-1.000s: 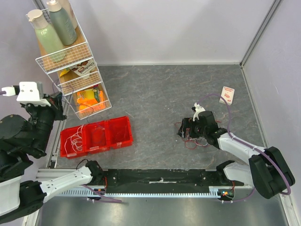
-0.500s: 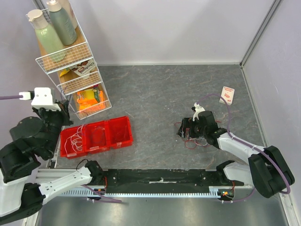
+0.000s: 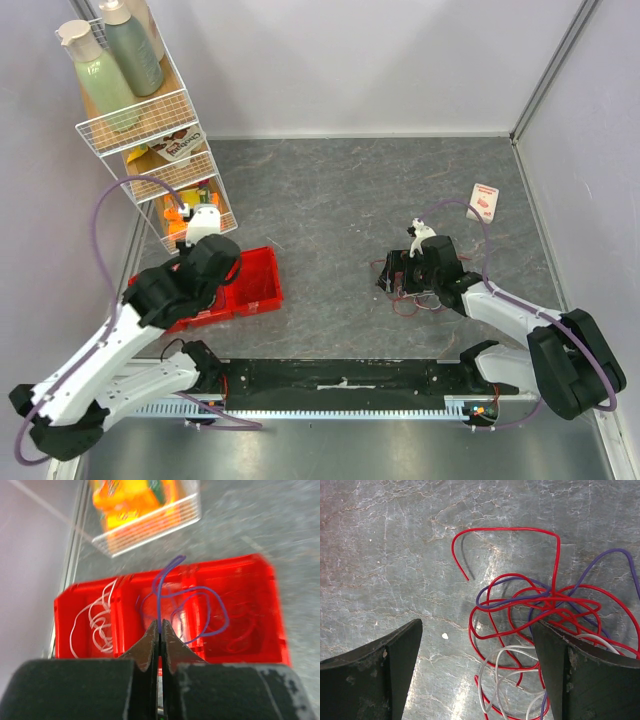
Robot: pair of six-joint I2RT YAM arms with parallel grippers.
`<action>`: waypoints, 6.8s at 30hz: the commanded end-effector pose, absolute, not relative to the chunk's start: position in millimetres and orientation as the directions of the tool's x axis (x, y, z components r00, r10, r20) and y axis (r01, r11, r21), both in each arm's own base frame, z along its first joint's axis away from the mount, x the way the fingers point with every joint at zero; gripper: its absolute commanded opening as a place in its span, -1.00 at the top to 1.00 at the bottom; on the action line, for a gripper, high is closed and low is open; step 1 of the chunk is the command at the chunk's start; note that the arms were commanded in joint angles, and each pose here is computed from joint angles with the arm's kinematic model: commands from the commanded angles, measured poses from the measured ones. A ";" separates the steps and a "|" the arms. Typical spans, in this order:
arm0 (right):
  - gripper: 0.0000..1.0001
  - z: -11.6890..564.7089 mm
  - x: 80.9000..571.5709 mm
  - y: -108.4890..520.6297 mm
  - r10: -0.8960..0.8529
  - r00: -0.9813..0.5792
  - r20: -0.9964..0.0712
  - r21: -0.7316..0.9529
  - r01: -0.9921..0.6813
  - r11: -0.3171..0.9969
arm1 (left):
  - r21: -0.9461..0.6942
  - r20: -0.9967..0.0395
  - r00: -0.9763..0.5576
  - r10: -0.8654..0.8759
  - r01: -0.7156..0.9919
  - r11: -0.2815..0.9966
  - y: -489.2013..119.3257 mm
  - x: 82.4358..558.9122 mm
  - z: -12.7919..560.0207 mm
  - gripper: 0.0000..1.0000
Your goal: Untangle the cables
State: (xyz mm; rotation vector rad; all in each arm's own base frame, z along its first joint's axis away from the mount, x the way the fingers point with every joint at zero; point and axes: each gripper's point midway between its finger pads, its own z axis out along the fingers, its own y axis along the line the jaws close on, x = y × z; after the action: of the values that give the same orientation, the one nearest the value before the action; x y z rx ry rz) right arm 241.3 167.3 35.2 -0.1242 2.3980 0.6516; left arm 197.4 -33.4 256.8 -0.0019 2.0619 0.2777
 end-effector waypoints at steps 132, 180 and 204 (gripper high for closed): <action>1.00 503.7 192.0 182.7 0.347 -0.113 -0.931 0.339 -0.618 0.709 | -0.380 -0.294 -0.866 0.405 0.494 0.782 -318.7 229.6 31.2 0.10; 1.00 298.5 180.8 288.7 0.051 -0.556 -0.830 0.510 -0.718 0.473 | 0.000 -0.987 0.041 -0.154 0.967 0.255 -303.5 162.4 292.1 -0.76; 1.00 315.1 177.2 322.1 0.217 -0.668 -0.712 0.702 -0.663 0.261 | -0.005 -0.984 0.056 -0.170 0.942 0.335 -304.0 169.1 285.3 -0.06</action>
State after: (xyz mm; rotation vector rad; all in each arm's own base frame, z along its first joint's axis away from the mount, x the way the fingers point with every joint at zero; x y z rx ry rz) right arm 177.1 317.3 293.6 -0.4191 1.8856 1.4419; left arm 164.1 -303.2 270.0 0.8830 1.2427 -1.0317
